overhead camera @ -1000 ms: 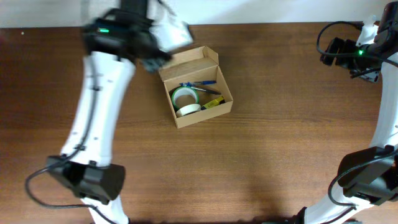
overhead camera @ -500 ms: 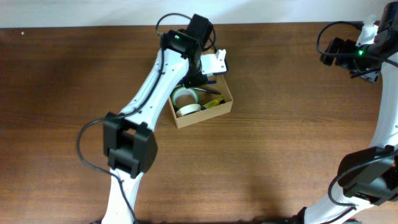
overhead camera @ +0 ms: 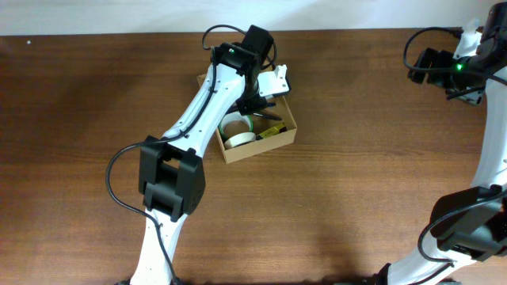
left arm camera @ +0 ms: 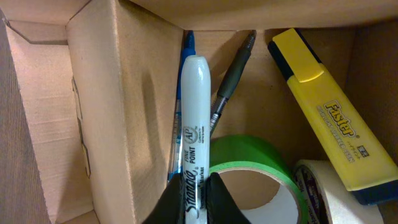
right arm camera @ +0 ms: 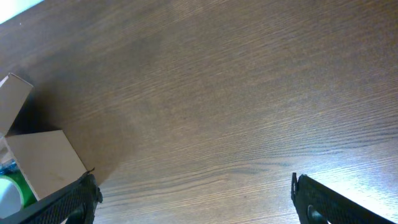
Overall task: Pack container
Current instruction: 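Carry the black marker over the box and drop it in, then retract the left arm away from the box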
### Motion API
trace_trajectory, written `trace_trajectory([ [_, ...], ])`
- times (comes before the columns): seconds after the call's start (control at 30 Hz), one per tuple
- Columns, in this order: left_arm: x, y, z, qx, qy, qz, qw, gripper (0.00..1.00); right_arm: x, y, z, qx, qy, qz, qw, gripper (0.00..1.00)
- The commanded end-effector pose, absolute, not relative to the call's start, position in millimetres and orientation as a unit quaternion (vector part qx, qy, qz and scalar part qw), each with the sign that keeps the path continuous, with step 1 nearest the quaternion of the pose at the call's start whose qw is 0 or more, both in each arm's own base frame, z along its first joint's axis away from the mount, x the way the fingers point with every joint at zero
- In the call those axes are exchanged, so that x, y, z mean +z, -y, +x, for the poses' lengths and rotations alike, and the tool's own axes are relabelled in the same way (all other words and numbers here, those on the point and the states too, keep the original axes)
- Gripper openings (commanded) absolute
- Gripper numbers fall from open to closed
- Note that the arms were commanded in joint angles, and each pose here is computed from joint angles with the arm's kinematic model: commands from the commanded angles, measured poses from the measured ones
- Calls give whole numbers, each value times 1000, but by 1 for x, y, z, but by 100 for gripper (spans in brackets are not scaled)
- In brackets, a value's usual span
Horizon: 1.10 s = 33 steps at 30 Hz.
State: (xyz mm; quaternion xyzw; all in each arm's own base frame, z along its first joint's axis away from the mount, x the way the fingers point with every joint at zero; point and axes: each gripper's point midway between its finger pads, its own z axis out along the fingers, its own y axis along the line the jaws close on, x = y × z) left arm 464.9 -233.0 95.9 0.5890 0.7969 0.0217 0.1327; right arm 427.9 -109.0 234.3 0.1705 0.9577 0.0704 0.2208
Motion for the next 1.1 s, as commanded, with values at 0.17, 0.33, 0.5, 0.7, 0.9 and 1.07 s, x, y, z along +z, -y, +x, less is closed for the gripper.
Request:
trace_trajectory([
  [0.17, 91, 234, 465, 16, -802, 582, 130, 36, 241, 110, 427, 71, -956, 171, 229, 99],
  [0.33, 107, 234, 467, 15, -816, 558, 149, 40, 241, 110, 427, 71, -956, 171, 229, 99],
  [0.5, 186, 231, 468, 17, -827, 511, 233, 40, 241, 110, 427, 71, -956, 171, 229, 99],
  [0.7, 292, 166, 472, 38, -856, 384, 343, 40, 253, 120, 447, 56, -944, 166, 279, 99],
  [0.9, 336, 28, 490, 22, -913, 84, 398, 40, 261, 100, 456, 114, -937, 145, 296, 99],
  [1.07, 294, -22, 489, -85, -933, 3, 350, 41, 253, 90, 444, 135, -944, 146, 265, 50],
])
